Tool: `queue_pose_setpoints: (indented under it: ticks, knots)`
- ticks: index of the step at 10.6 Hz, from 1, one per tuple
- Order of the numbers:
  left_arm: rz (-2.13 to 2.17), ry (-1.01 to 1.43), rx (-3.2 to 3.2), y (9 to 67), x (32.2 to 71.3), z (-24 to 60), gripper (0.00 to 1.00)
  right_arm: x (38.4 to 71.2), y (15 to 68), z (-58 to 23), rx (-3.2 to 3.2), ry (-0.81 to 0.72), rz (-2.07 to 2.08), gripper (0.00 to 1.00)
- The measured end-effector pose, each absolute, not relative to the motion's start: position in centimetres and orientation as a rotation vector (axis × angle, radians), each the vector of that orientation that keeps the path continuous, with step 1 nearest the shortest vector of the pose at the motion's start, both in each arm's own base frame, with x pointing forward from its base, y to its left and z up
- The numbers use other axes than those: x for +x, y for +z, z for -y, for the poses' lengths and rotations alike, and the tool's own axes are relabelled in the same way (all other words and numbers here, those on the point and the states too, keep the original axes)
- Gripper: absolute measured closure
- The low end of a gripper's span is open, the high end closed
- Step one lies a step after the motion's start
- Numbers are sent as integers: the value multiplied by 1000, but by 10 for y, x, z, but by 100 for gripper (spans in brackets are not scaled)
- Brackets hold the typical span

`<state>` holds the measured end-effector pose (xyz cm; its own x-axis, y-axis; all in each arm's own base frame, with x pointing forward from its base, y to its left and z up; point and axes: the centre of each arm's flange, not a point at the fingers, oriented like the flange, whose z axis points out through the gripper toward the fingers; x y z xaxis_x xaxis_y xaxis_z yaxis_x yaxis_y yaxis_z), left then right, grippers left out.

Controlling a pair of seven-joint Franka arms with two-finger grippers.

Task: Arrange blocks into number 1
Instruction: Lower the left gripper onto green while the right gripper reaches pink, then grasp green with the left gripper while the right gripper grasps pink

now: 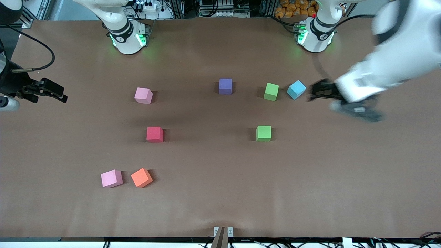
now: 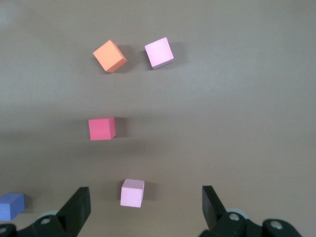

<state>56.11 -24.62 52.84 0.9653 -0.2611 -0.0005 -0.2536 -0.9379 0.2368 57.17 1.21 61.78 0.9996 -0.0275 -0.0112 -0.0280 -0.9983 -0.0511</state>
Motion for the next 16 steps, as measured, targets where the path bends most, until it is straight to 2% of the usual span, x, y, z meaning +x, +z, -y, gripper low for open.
queue_pose_setpoints:
  ticks: [3, 5, 6, 9, 12, 16]
  knots:
    - [344, -121, 3001, 458, 496, 366, 0, 573, 619, -9, -3090, -5, -51, 0]
    - [402, -128, 3074, 412, 451, 411, 0, 574, 618, -9, -3090, -6, -52, 0]
    - [416, -107, 3105, 392, 452, 404, 0, 575, 616, -8, -3090, 0, -53, 0]
    - [283, -77, 3138, 352, 504, 346, 0, 590, 588, -12, -3086, 28, -45, 0]
    - [209, -63, 3111, 317, 528, 327, 0, 629, 503, -17, -3070, 131, 18, 0]
    - [254, 5, 3097, 218, 550, 308, 0, 673, 426, -14, -3021, 148, 346, 0]
